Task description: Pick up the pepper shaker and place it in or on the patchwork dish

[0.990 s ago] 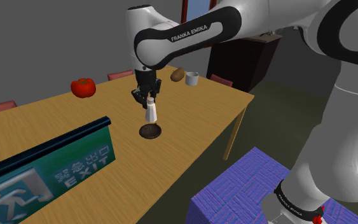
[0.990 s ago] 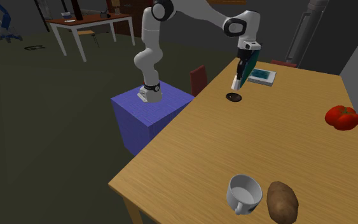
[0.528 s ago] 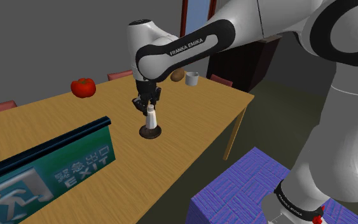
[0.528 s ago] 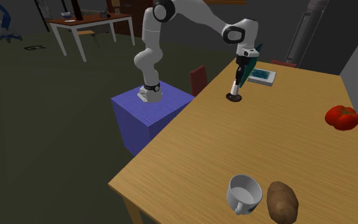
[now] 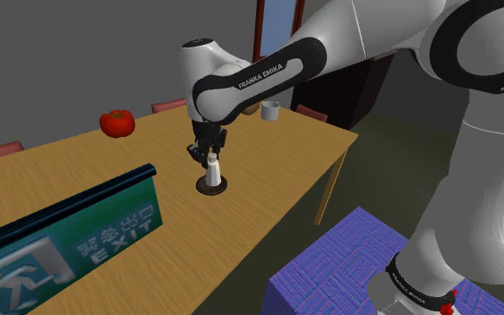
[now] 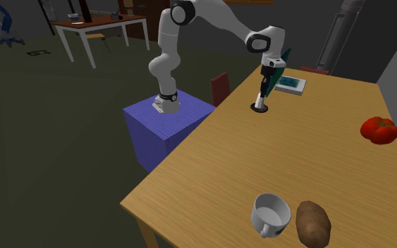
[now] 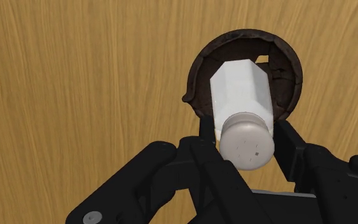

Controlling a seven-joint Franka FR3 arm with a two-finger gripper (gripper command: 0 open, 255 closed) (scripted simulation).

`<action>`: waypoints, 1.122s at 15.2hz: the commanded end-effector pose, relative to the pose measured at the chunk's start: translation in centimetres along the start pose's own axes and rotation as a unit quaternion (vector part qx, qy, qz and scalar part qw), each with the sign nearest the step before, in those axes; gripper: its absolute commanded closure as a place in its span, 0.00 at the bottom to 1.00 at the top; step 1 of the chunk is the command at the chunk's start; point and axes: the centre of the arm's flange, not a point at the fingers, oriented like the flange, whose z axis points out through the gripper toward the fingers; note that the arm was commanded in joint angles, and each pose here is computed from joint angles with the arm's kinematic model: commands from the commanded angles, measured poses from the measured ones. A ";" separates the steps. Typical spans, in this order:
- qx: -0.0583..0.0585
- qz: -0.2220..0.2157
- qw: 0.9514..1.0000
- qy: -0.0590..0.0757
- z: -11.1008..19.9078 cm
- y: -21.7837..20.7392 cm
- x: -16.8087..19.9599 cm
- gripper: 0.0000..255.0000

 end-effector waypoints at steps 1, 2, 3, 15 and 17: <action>0.000 0.000 1.000 0.000 0.0 0.0 0.0 1.00; 0.000 0.000 1.000 0.000 0.0 0.0 0.0 1.00; 0.000 0.000 1.000 0.000 0.0 0.0 0.0 1.00; 0.000 0.000 1.000 0.000 -5.0 0.0 0.0 0.00; 0.000 0.000 1.000 0.000 -5.0 0.0 0.0 0.00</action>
